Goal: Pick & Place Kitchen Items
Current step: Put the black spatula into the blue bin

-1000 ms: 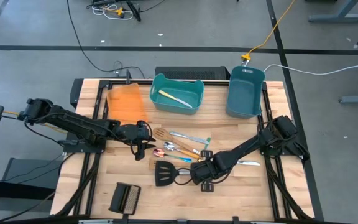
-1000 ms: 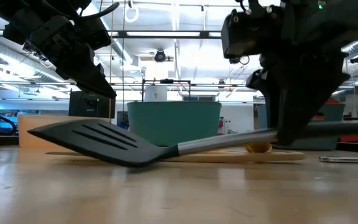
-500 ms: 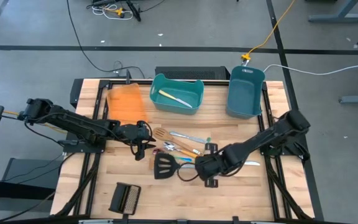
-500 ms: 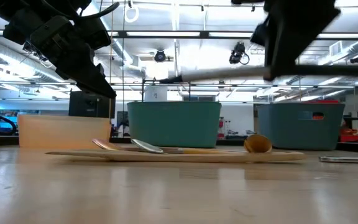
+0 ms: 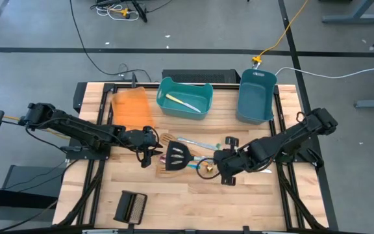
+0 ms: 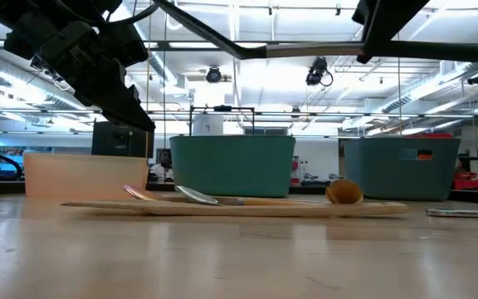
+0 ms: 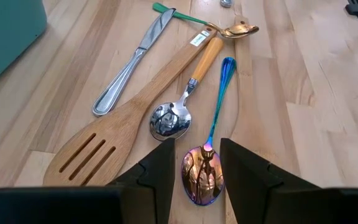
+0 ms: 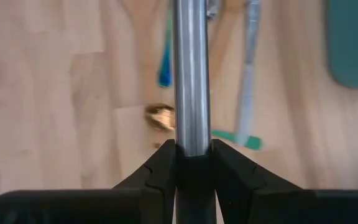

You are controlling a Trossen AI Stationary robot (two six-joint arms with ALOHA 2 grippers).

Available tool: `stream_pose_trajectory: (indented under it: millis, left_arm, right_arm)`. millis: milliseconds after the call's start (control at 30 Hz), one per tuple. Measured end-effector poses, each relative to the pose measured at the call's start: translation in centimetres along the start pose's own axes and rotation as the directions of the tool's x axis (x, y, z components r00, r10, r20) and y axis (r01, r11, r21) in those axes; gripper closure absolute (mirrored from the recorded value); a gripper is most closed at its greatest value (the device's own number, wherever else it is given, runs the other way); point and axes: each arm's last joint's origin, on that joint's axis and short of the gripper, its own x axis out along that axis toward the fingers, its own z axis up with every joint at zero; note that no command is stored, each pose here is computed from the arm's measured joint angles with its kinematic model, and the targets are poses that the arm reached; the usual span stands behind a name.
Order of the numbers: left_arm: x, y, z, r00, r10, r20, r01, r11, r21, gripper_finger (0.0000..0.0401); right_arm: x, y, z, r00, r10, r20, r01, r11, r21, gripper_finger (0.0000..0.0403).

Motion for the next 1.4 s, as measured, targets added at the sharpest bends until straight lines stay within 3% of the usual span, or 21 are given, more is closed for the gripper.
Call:
stream_pose_trajectory:
  millis: [333,767,800,900,1000,1133,1400]
  left_arm:
    - [0.0,0.0,0.0,1.0,0.0,0.0,0.0,1.0,0.0,0.0268]
    - [0.0,0.0,0.0,1.0,0.0,0.0,0.0,1.0,0.0,0.0268]
    - [0.0,0.0,0.0,1.0,0.0,0.0,0.0,1.0,0.0,0.0268]
    - [0.0,0.0,0.0,1.0,0.0,0.0,0.0,1.0,0.0,0.0268]
    - [0.0,0.0,0.0,1.0,0.0,0.0,0.0,1.0,0.0,0.0268]
    - [0.0,0.0,0.0,1.0,0.0,0.001,0.0,1.0,0.0,0.0268]
    - [0.0,0.0,0.0,1.0,0.003,0.002,-0.003,1.0,0.0,0.0268]
  right_arm:
    - [-2.3,-3.7,0.1,0.991,-0.11,0.076,0.101,0.989,0.112,0.0312]
    - [-2.3,-9.4,-3.2,0.963,-0.206,0.172,0.137,0.928,0.345,0.0312]
    - [-2.4,-9.8,-3.5,0.959,-0.221,0.176,0.144,0.917,0.371,0.0312]
    - [-3.3,-11.2,-5.2,0.906,-0.4,0.136,0.274,0.802,0.531,0.0312]
    - [-4.6,-12.1,-7.1,0.877,-0.476,0.069,0.345,0.723,0.598,0.0312]
    - [-6.0,-12.6,-8.3,0.852,-0.514,0.097,0.308,0.643,0.701,0.0312]
    - [-7.2,-13.6,-9.8,0.791,-0.608,0.072,0.346,0.541,0.767,0.0312]
